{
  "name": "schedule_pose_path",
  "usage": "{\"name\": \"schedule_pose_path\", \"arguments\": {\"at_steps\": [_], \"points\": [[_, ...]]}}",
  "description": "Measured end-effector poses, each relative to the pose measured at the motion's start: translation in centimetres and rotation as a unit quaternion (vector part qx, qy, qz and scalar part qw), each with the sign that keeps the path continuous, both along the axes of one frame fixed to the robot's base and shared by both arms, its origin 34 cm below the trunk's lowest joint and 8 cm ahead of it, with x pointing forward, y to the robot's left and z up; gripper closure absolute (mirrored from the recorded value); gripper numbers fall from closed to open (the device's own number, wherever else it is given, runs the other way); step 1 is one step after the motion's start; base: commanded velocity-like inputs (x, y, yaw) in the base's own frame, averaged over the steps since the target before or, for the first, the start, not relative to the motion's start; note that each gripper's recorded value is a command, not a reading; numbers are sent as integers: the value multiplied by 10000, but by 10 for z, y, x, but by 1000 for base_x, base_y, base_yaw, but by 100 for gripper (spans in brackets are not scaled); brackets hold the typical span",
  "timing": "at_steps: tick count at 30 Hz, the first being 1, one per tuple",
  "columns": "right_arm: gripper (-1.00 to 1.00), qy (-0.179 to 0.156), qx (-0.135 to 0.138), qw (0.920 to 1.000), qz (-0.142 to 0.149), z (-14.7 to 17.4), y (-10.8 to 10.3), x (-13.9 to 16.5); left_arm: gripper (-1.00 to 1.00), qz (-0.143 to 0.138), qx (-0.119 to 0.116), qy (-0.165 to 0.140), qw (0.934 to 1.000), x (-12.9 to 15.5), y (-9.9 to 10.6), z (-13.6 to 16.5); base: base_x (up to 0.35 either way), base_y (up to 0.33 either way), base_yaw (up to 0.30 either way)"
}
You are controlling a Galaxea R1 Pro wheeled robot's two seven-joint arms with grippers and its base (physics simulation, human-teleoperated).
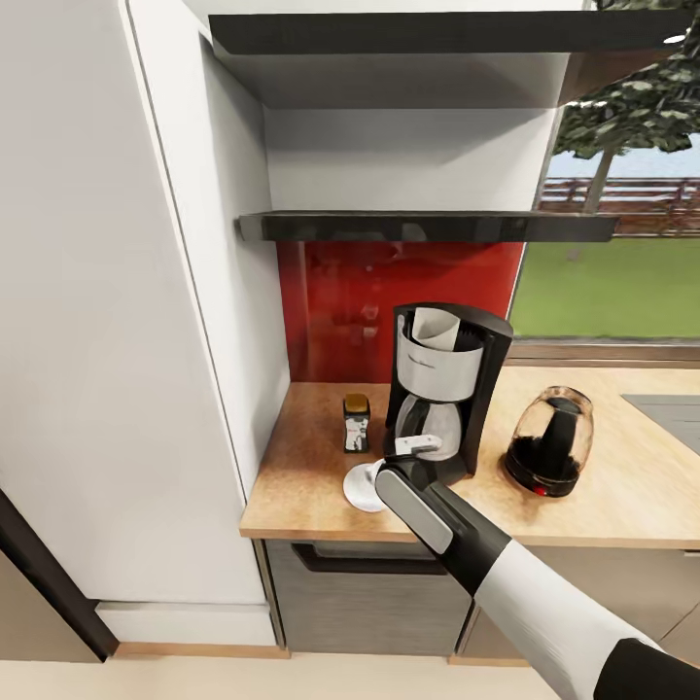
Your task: Set up a coffee station on the kitchen countertop: keep the coffee maker on the countertop, move the bottle of coffee from the kitchen shelf to the counter next to the coffee maker, place a paper coffee filter on top of the coffee maker, put the saucer next to the coffee maker with the coffee cup on the saucer, and place the electric kettle next to the coffee maker.
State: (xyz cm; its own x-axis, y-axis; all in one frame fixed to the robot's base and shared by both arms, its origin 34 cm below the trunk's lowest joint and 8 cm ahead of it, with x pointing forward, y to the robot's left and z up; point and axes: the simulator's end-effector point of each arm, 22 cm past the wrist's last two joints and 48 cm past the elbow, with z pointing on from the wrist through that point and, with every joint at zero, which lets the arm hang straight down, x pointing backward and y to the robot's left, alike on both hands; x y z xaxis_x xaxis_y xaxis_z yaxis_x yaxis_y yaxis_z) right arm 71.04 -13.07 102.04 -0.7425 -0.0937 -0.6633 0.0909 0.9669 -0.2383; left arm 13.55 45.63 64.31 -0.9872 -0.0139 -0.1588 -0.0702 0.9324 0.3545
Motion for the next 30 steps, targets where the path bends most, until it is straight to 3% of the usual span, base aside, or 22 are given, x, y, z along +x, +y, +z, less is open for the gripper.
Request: {"name": "schedule_pose_path", "arguments": {"at_steps": [30], "points": [[100,224,-151,9996,-101,-19,-10,-5,-100,4,-16,5,10000,-1,-2,-1,47,18,0]]}}
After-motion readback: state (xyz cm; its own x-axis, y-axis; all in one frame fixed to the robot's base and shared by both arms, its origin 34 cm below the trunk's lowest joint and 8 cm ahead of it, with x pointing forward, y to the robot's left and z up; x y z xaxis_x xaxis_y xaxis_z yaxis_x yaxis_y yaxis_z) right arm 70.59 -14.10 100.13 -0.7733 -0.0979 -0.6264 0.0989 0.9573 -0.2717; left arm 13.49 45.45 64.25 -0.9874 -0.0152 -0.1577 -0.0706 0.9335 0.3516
